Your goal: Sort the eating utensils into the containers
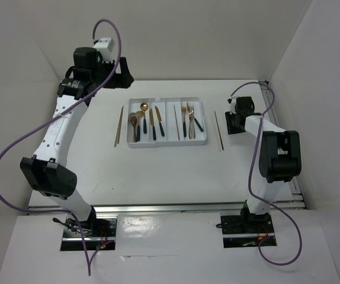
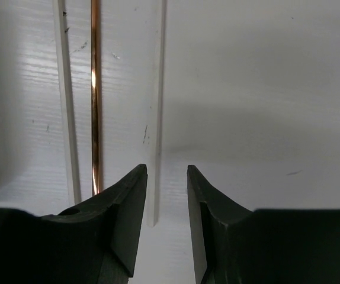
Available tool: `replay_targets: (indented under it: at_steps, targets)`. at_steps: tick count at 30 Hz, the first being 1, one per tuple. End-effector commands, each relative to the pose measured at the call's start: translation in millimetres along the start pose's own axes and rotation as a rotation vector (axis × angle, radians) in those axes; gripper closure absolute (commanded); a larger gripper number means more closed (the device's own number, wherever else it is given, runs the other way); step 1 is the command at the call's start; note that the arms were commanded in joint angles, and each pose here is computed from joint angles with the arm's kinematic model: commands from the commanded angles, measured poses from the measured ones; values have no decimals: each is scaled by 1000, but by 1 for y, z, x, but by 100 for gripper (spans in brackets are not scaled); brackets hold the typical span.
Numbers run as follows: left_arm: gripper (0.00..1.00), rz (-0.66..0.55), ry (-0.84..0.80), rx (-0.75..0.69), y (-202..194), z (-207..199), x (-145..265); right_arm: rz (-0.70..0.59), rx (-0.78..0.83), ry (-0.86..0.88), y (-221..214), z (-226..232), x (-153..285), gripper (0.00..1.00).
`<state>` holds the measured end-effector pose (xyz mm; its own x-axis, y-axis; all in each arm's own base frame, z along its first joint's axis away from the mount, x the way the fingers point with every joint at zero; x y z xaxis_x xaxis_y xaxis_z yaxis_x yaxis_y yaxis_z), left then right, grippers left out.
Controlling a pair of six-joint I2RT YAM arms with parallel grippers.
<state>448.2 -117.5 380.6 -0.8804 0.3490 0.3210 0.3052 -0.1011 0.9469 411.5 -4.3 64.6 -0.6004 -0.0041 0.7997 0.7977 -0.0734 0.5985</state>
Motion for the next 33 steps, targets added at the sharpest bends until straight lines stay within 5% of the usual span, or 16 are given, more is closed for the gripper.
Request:
replay_targets:
  at_steps: [1, 23, 33]
  targets:
    - [1, 184, 0, 23, -59, 22, -3, -68, 2, 2, 29, 0, -4, 59]
    - [1, 339, 182, 186, -100, 98, -5, 106, 3, 0, 0, 14, -64, 51]
    - [1, 368, 196, 227, -113, 114, -9, 224, 0, 29, -28, 17, -64, 100]
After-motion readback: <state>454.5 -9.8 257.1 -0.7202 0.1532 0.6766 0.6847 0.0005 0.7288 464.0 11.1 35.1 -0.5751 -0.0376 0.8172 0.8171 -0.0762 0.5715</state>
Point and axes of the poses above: each gripper's point midway between its finger pads, its own x axis back along the fingers, its own z axis along the line the jaws close on, y = z × x, the point moved 2 cm from there along x, back along the fingers, and after that the axes turned 12 degrees about -x, right-handed, at the moved point
